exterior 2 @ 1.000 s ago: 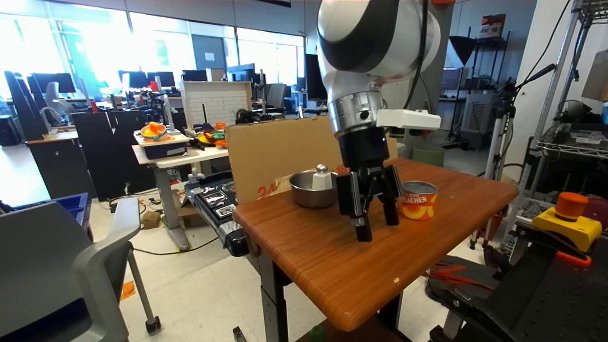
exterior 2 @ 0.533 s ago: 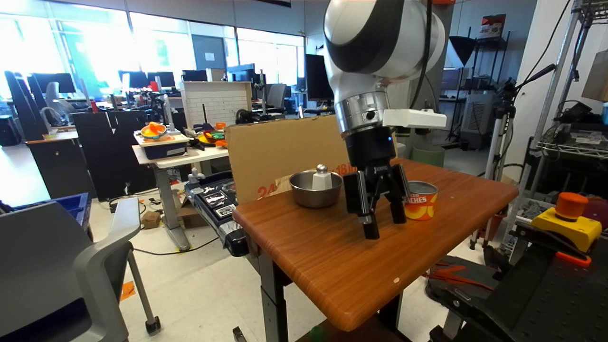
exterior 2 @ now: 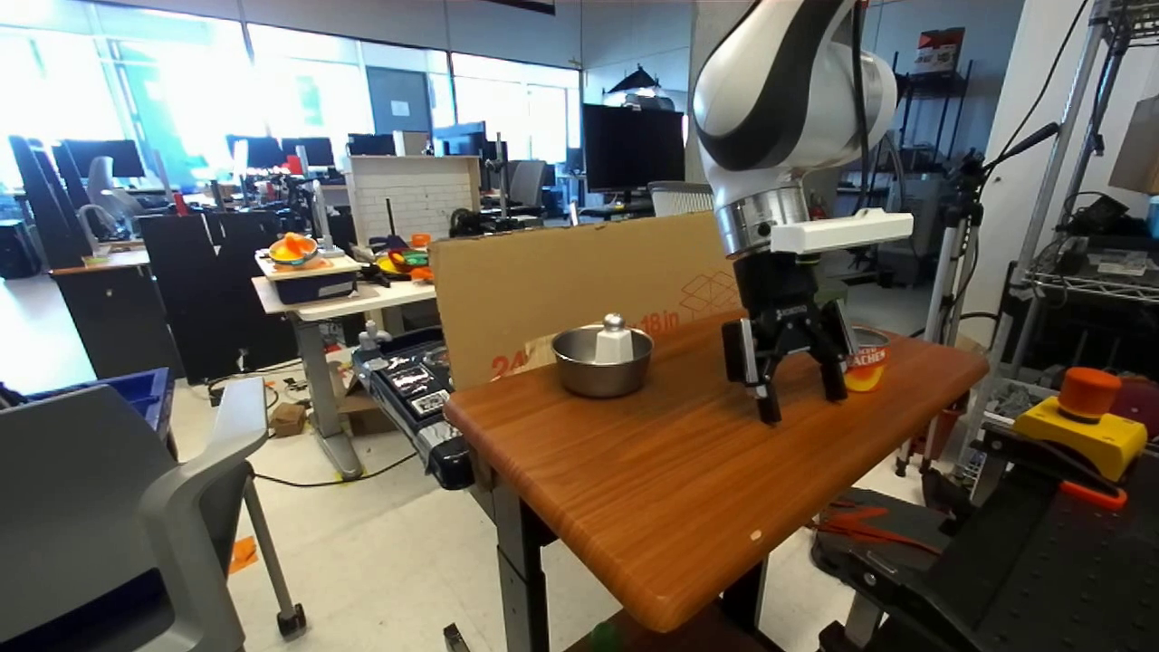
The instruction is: Push the orange can to the right
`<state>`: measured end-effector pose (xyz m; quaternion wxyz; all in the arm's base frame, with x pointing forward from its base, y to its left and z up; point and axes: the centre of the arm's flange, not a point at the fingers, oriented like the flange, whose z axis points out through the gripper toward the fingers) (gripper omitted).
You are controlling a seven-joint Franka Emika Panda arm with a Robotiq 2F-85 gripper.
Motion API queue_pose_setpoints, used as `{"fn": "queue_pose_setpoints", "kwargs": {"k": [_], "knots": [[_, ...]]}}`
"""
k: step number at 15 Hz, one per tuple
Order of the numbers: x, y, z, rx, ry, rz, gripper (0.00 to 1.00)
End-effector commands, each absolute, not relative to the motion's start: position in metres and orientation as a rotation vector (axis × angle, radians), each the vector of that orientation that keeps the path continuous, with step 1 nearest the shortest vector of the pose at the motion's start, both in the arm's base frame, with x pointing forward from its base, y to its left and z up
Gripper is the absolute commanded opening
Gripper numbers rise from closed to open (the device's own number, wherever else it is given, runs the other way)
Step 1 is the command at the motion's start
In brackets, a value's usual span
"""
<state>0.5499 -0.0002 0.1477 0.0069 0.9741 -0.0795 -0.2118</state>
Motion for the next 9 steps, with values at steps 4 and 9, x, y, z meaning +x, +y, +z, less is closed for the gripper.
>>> {"fn": "queue_pose_setpoints", "kwargs": {"k": [4, 9], "knots": [[0.557, -0.06, 0.158, 2.971, -0.534, -0.64, 1.0], [0.556, -0.051, 0.163, 2.963, -0.42, -0.662, 1.0]]}}
